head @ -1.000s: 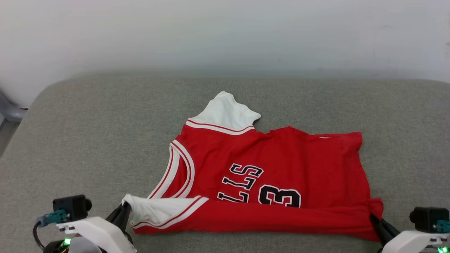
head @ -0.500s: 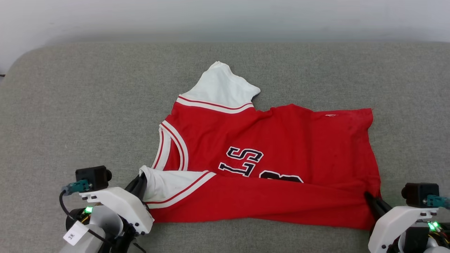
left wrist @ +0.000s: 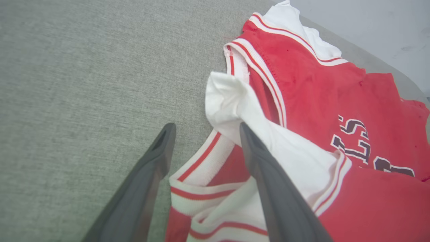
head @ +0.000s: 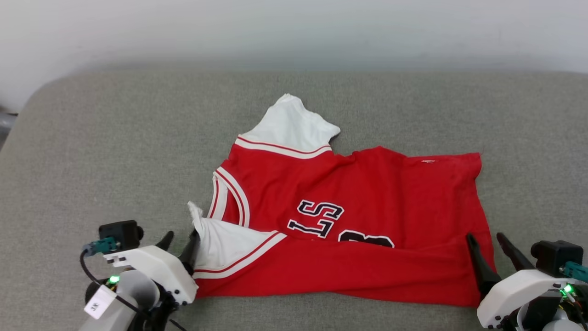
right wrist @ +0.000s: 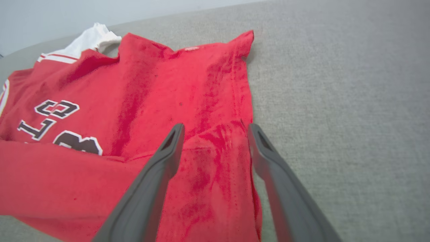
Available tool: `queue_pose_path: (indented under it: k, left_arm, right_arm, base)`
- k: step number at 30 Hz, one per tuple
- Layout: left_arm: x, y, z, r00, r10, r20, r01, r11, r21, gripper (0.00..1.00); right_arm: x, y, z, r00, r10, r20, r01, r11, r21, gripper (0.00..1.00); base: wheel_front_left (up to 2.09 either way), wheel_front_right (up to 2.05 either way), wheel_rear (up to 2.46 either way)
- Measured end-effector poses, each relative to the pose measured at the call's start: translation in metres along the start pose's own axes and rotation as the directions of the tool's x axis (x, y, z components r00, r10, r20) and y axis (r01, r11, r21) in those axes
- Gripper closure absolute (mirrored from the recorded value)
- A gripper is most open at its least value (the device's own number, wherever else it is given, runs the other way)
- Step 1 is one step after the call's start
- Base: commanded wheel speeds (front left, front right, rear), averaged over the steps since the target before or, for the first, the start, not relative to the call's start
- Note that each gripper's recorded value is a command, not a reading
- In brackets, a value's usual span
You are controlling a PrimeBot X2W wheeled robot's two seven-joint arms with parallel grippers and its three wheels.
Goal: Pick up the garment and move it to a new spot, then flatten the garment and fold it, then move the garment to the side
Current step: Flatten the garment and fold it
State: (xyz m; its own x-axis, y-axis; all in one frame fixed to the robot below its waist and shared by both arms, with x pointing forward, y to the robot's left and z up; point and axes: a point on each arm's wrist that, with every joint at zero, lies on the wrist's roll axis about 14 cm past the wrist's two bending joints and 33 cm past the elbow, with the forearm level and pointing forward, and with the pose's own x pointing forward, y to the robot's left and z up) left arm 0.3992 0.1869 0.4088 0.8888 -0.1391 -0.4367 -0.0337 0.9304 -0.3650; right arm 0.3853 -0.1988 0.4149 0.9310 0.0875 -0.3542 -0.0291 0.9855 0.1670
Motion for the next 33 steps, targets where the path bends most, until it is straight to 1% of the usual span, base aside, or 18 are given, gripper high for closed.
queue_pose_path:
  k: [4,9,13,18,23,26,33]
  left_arm:
    - [-0.012,0.010,0.014,0.999,0.030,0.045,-0.031,0.999,0.019,0.00]
    - [-0.026,0.016,0.031,0.997,0.041,0.059,-0.043,0.999,0.031,0.00]
    - [-0.032,0.011,0.031,0.999,0.018,-0.042,-0.018,1.000,0.009,0.00]
    - [-0.039,0.000,0.019,0.976,-0.013,-0.217,0.011,1.000,-0.008,0.00]
    - [-0.041,-0.005,-0.002,0.923,-0.019,-0.384,0.019,1.000,-0.003,0.00]
    - [-0.038,-0.001,-0.017,0.894,0.003,-0.447,0.006,1.000,0.018,0.00]
    - [-0.018,0.011,-0.047,0.837,0.061,-0.543,-0.037,0.998,0.055,0.00]
  right_arm:
    - [-0.011,0.005,0.031,0.990,0.002,0.140,0.000,1.000,-0.014,0.00]
    - [-0.030,0.009,0.054,0.970,-0.004,0.241,0.010,1.000,-0.022,0.00]
    - [-0.041,0.012,0.067,0.956,-0.006,0.293,0.011,1.000,-0.014,0.00]
    - [-0.046,0.014,0.071,0.953,-0.011,0.303,0.017,1.000,-0.016,0.00]
    - [-0.045,0.013,0.067,0.958,-0.024,0.286,0.026,1.000,-0.002,0.00]
    - [-0.043,0.010,0.061,0.964,-0.036,0.262,0.036,0.999,0.005,0.00]
    - [-0.033,-0.001,0.048,0.973,-0.071,0.218,0.064,0.997,0.040,0.00]
  base:
    - [0.00,0.00,0.00]
    - [0.00,0.00,0.00]
    - [0.00,0.00,0.00]
    - [0.00,0.00,0.00]
    - [0.00,0.00,0.00]
    - [0.00,0.00,0.00]
    - [0.00,0.00,0.00]
